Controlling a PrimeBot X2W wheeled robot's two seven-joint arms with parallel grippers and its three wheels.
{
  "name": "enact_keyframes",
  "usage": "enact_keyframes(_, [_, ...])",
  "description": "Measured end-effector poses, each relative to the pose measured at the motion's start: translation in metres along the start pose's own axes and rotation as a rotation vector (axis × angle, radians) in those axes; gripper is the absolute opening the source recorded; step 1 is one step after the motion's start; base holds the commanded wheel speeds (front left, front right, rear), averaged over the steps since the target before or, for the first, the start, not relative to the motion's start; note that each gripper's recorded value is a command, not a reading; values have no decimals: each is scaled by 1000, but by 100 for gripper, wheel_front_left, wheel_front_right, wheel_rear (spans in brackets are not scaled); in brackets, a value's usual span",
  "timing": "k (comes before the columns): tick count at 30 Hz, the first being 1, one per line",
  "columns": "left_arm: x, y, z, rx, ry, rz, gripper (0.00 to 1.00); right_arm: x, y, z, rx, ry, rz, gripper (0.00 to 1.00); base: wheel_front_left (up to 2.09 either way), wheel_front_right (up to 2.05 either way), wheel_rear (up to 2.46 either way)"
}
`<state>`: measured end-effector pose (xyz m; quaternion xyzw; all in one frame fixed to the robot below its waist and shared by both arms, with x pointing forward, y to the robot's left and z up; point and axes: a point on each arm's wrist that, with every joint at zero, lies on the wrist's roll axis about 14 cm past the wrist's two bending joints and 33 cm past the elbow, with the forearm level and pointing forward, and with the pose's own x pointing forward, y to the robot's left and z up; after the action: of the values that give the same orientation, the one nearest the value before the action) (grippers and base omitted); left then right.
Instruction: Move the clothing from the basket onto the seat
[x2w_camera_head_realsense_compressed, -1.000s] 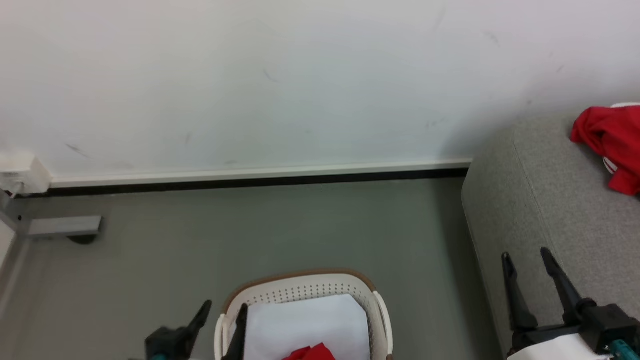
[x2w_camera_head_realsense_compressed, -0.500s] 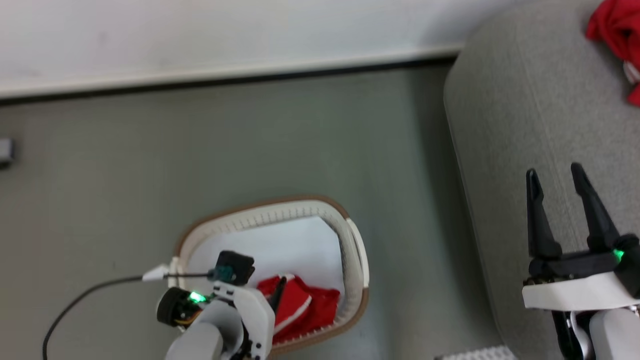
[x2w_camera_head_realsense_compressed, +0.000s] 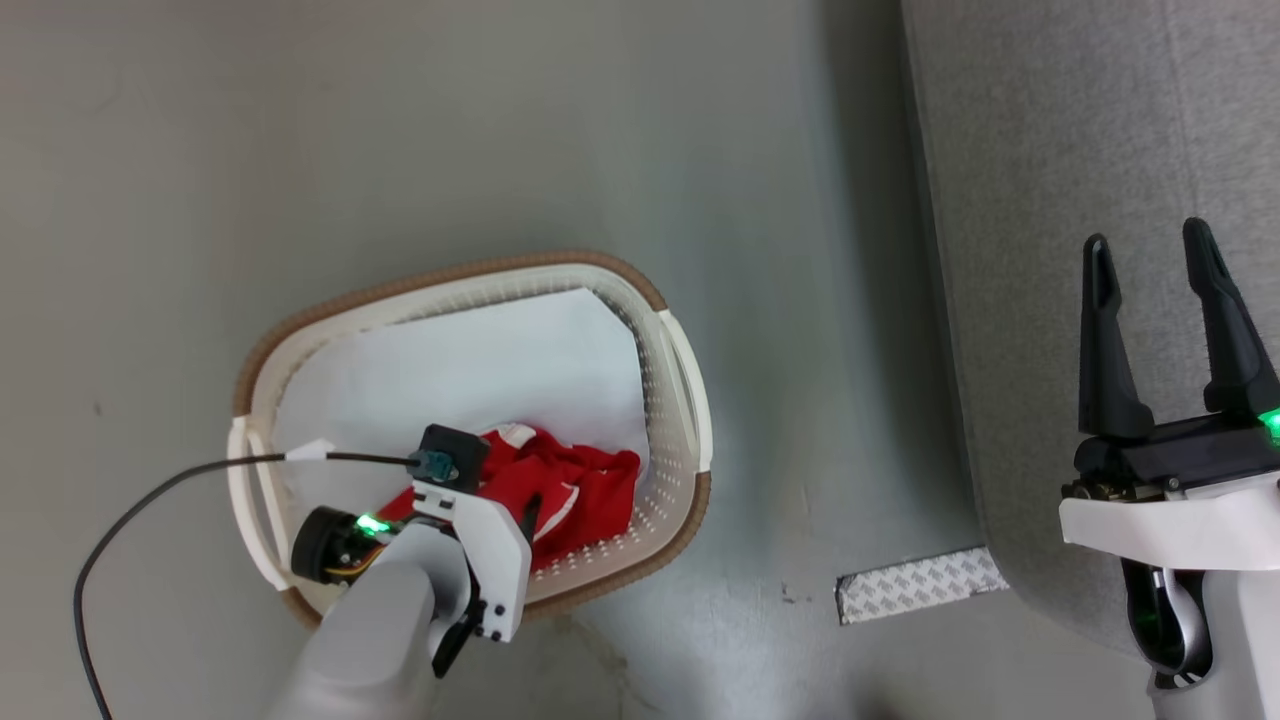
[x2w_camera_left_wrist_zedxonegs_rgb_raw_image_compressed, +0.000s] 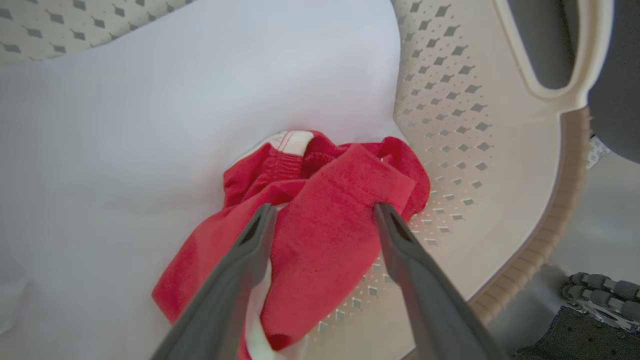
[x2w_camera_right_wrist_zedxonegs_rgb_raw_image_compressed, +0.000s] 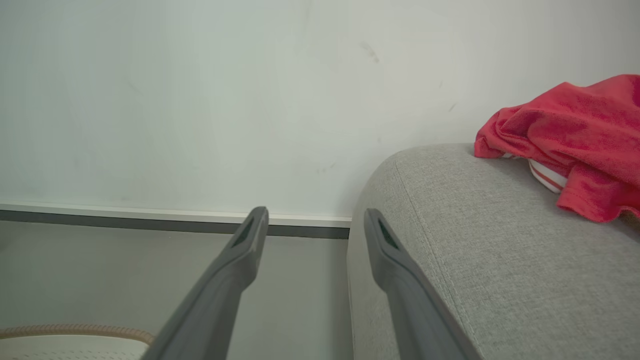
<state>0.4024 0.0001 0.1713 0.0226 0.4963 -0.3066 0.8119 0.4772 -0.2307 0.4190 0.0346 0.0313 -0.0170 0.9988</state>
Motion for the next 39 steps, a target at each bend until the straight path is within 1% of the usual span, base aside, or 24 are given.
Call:
enact_keyframes(6, [15, 6, -18, -2, 50, -7, 100, 6, -4, -17, -6, 32, -9, 100, 0, 0, 0])
enact_keyframes(12, [24, 6, -23, 18, 66, -21, 100, 7, -7, -27, -3, 51, -18, 100, 0, 0, 0])
enact_keyframes(13, [25, 5, -24, 21, 69, -24, 75, 7, -8, -28, -3, 54, -20, 100, 0, 0, 0])
enact_keyframes(14, [26, 4, -25, 25, 75, -28, 35, 7, -9, -29, -3, 56, -23, 100, 0, 0, 0])
enact_keyframes(15, [26, 4, -27, 30, 80, -31, 0, 7, -9, -29, -1, 57, -25, 100, 0, 0, 0])
enact_keyframes(19, [25, 3, -24, 40, 78, -35, 0, 7, -11, -28, 3, 53, -32, 100, 0, 0, 0])
enact_keyframes(26, [2, 0, 1, 8, -47, -16, 0, -2, -13, -8, 37, 16, -52, 100, 0, 0, 0])
enact_keyframes(30, [-20, -7, 20, 7, -130, -12, 0, -12, -10, 8, 72, -13, -54, 100, 0, 0, 0])
enact_keyframes(34, [-49, -15, 50, -9, -257, -6, 0, -24, -5, 27, 91, -49, -42, 100, 0, 0, 0])
enact_keyframes(39, [-96, -12, 83, -18, -410, 21, 0, -44, 5, 49, 115, -87, -21, 100, 0, 0, 0])
